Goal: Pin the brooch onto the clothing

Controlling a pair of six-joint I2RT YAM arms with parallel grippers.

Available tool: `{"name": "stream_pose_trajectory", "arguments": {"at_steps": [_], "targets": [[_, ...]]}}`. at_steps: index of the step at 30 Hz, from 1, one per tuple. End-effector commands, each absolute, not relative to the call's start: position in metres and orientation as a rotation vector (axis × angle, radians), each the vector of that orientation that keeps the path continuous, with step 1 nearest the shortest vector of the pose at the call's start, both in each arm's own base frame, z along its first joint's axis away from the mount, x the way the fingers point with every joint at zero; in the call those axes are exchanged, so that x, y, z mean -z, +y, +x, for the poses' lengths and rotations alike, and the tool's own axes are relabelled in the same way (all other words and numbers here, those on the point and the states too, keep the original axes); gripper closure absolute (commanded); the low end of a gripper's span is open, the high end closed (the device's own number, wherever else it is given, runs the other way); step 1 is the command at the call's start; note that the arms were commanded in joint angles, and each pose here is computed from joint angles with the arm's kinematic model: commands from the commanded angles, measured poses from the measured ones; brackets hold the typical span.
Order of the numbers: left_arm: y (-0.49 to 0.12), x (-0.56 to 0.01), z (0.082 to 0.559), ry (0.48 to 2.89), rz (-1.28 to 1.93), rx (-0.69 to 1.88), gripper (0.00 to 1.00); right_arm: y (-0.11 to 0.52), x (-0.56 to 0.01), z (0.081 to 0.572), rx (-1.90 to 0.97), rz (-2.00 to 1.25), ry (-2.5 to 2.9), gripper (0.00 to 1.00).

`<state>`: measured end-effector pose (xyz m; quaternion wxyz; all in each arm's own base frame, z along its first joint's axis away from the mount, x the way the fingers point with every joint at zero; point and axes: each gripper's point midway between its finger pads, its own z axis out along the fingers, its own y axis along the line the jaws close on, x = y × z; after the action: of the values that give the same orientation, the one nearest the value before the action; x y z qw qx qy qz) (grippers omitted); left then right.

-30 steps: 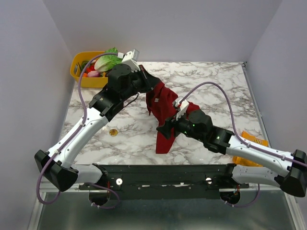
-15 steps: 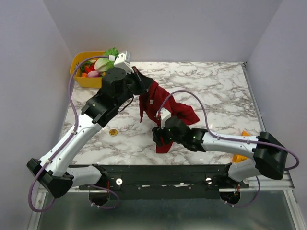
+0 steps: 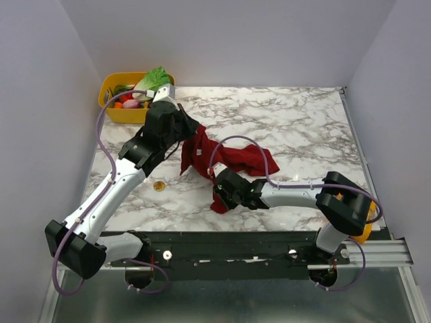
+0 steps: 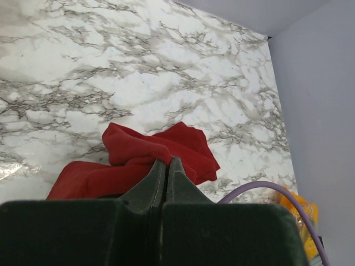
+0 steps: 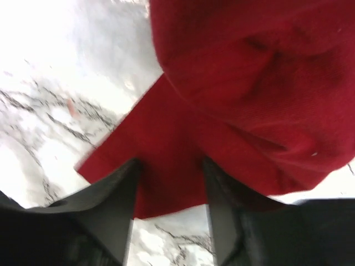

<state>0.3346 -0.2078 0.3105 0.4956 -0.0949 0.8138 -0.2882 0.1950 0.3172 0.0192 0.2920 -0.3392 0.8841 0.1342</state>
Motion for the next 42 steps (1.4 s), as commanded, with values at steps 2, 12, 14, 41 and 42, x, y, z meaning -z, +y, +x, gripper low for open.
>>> {"name": "stream_pose_trajectory", "arguments": {"at_steps": [2, 12, 14, 41, 42], "targets": [[-0.185, -0.317, 0.344, 1.916, -0.300, 0.731, 1.00, 0.304, 0.013, 0.147, -0.435, -1.139, 2.527, 0.99], [-0.154, -0.302, 0.347, 1.928, -0.344, 0.637, 1.00, 0.279, -0.157, 0.175, -0.643, -0.819, 1.928, 1.00], [-0.153, -0.295, 0.348, 1.939, -0.349, 0.630, 1.00, 0.258, -0.176, 0.187, -0.628, -0.692, 1.852, 1.00], [-0.189, -0.186, 0.381, 2.168, -0.340, 0.729, 1.00, 0.116, -0.148, 0.329, -0.404, 0.036, 2.210, 0.14], [-0.189, -0.187, 0.381, 2.169, -0.335, 0.730, 1.00, 0.132, -0.142, 0.319, -0.481, -0.009, 2.235, 0.15]]}}
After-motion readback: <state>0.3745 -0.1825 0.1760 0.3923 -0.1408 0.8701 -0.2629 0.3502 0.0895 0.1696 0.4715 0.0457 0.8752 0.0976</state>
